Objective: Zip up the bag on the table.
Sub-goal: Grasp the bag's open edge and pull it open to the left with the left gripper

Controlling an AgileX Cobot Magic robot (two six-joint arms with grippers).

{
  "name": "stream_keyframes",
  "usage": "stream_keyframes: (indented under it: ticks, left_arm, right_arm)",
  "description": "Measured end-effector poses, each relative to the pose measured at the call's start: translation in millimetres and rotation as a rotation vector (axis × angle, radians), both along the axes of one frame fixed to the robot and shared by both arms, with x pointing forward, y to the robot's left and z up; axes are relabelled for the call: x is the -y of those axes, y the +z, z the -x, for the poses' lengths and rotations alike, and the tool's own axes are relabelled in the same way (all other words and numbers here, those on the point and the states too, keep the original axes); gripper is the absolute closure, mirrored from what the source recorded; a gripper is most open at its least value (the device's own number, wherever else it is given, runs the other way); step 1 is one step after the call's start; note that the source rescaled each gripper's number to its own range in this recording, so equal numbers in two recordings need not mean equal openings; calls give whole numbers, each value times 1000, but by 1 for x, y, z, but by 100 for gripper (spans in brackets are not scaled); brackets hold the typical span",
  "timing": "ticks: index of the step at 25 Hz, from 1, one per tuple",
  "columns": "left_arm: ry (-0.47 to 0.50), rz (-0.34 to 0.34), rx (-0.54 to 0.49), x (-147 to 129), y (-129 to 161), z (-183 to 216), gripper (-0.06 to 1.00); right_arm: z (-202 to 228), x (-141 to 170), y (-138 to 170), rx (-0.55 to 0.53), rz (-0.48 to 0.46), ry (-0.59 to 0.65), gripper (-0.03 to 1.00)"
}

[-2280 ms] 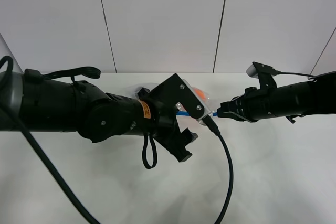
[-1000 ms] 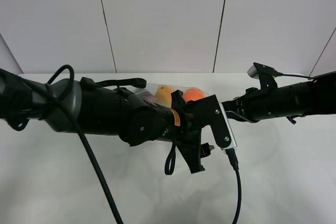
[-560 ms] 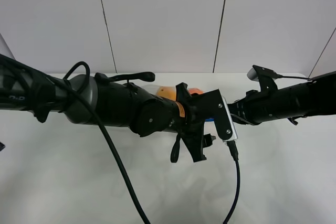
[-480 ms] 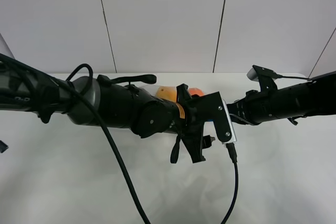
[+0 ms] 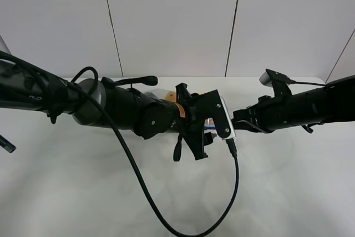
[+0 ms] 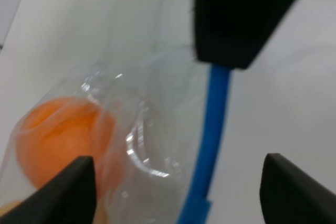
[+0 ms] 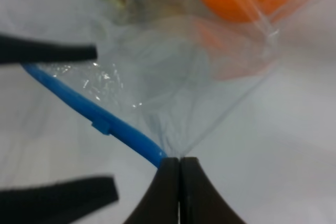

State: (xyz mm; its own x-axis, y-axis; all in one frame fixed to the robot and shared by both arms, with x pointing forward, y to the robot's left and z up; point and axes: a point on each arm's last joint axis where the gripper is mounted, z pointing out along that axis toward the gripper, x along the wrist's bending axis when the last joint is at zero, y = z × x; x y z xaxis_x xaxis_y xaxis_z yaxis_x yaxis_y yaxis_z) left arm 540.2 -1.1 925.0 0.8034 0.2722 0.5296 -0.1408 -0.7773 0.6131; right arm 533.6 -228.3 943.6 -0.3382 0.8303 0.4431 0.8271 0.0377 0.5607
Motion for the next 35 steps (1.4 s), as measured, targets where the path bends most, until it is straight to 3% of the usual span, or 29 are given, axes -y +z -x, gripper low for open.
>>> stream_keyframes:
  ticks: [8, 16, 21, 23, 27, 35]
  left_arm:
    - [0, -14, 15, -4, 0, -4, 1]
    - [-3, -9, 30, -4, 1, -5, 1]
    - [-1, -5, 31, -4, 1, -5, 2]
    - [-1, -5, 30, -4, 1, -5, 5]
    - [-1, -6, 30, -4, 1, -5, 24]
    - [-1, -4, 32, -4, 1, -5, 37]
  right_arm:
    - [1, -1, 2, 1, -9, 7, 97]
    - [8, 0, 34, 98, -21, 3, 97]
    - [11, 2, 32, 75, 13, 8, 97]
    - [11, 2, 32, 70, 18, 5, 97]
    - [11, 2, 32, 67, 21, 5, 97]
    - [11, 3, 31, 69, 26, 1, 97]
